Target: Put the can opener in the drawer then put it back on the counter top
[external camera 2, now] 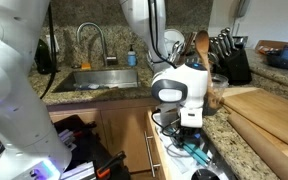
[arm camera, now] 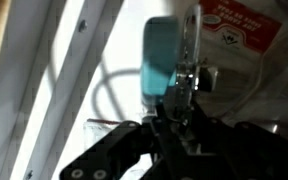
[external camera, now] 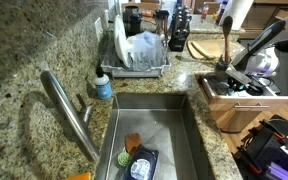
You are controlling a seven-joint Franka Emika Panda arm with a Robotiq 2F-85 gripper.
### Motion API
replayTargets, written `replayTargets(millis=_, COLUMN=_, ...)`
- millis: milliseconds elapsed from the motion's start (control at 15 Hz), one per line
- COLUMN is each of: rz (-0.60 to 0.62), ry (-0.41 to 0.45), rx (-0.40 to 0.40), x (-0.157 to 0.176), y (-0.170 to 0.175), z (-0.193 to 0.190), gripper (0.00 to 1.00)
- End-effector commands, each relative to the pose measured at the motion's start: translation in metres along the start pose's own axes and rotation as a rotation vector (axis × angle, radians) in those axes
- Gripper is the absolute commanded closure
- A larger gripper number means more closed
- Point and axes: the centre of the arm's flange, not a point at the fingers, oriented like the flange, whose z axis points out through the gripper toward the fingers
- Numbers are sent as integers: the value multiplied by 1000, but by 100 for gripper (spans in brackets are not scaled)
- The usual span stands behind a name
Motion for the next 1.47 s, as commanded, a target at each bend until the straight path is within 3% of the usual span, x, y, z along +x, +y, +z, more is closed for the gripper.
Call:
replayTargets(millis=0, rz=-23, ry=-81, rx=16, x=10, y=14, z=-33, gripper=95)
replayTargets(millis=267, rz=-114, ry=-116, rx=13, x=15, y=43, z=-93, gripper=95)
replayTargets(millis=533, rz=-214, ry=-45, rx=-25, x=24, y=87, z=-144, gripper=95)
replayTargets(millis=733, rz=-271, ry=50, rx=8, x=29, y=114, z=-182, gripper=95)
replayTargets(millis=1000, rz=-306, ry=106, rx=49, x=29, y=123, z=-205, gripper=95)
replayTargets(millis=1400, rz=-284, ry=40, rx=72, x=12, y=115, z=-209, gripper=95)
